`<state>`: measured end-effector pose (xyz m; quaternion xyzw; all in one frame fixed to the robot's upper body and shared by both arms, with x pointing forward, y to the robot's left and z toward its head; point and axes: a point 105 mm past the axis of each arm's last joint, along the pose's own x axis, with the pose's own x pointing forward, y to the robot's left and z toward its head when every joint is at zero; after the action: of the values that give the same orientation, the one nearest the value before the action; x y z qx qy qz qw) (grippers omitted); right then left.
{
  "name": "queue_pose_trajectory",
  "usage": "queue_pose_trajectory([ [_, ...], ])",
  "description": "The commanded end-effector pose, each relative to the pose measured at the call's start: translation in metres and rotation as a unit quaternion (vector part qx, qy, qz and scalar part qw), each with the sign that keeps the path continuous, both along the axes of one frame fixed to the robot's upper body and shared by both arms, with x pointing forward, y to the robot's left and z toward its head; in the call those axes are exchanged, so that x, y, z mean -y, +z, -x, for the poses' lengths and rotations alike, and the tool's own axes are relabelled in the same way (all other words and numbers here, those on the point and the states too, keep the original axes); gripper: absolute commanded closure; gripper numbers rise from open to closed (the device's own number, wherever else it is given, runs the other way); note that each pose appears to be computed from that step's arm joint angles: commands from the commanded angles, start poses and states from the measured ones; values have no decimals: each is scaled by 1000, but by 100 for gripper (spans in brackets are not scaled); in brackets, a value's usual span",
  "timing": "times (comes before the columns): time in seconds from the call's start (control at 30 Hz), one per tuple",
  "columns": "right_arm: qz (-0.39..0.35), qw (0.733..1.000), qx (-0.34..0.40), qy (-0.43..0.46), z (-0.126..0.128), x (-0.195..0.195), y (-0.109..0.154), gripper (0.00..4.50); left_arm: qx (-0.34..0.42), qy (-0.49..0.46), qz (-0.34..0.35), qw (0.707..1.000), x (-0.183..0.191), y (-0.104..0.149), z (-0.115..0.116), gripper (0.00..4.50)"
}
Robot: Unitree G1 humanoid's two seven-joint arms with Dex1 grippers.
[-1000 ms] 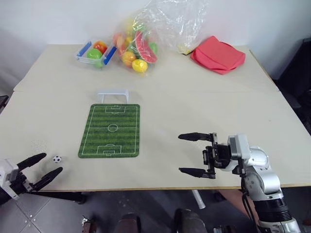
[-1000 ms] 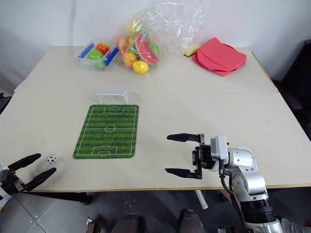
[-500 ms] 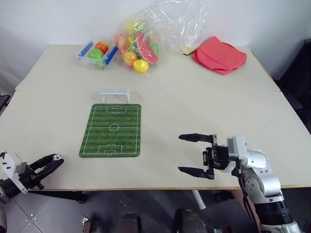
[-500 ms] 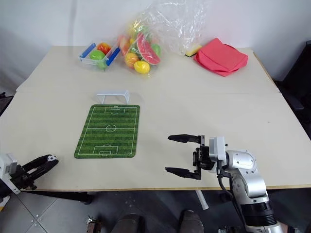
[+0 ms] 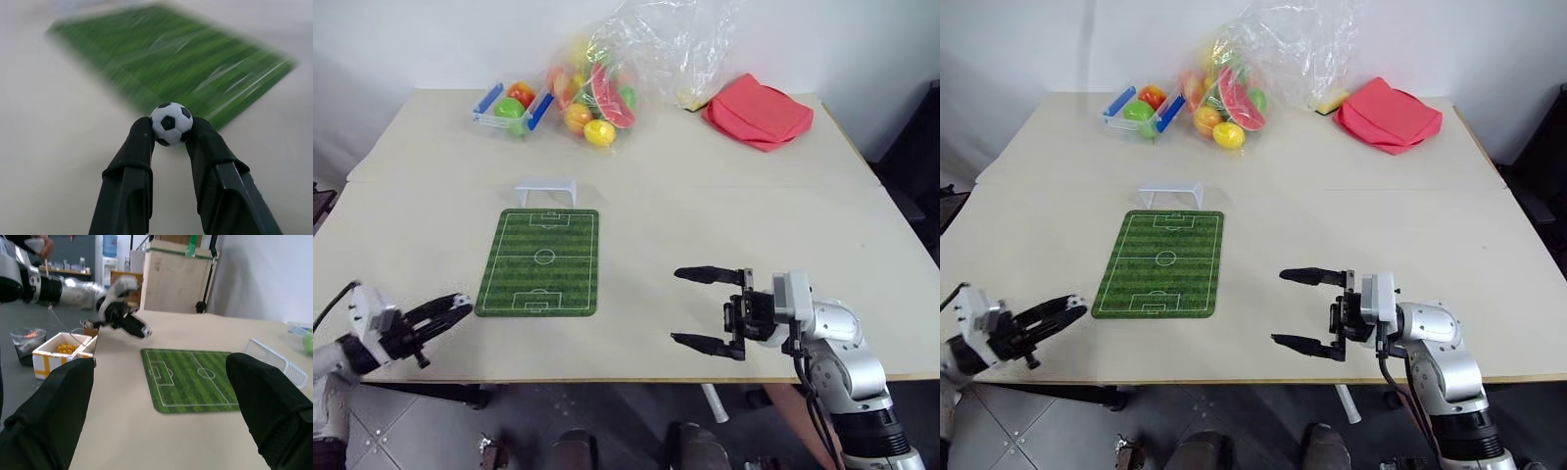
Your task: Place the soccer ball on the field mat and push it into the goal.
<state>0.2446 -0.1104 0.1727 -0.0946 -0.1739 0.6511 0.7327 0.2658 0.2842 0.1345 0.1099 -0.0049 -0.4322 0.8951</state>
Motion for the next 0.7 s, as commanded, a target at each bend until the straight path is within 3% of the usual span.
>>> queue_pose_trajectory([
  [0.03,6,1000,13,-4,3,9,6,0,12,-95,-26,995,39,11,-8,370],
  [0.33,6,1000,13,-12,9,10,5,0,-1,-123,-59,991,64,-12,-39,370],
  [0.7,0,1000,8,-28,17,9,2,0,-26,-146,-84,985,61,-25,-33,370],
])
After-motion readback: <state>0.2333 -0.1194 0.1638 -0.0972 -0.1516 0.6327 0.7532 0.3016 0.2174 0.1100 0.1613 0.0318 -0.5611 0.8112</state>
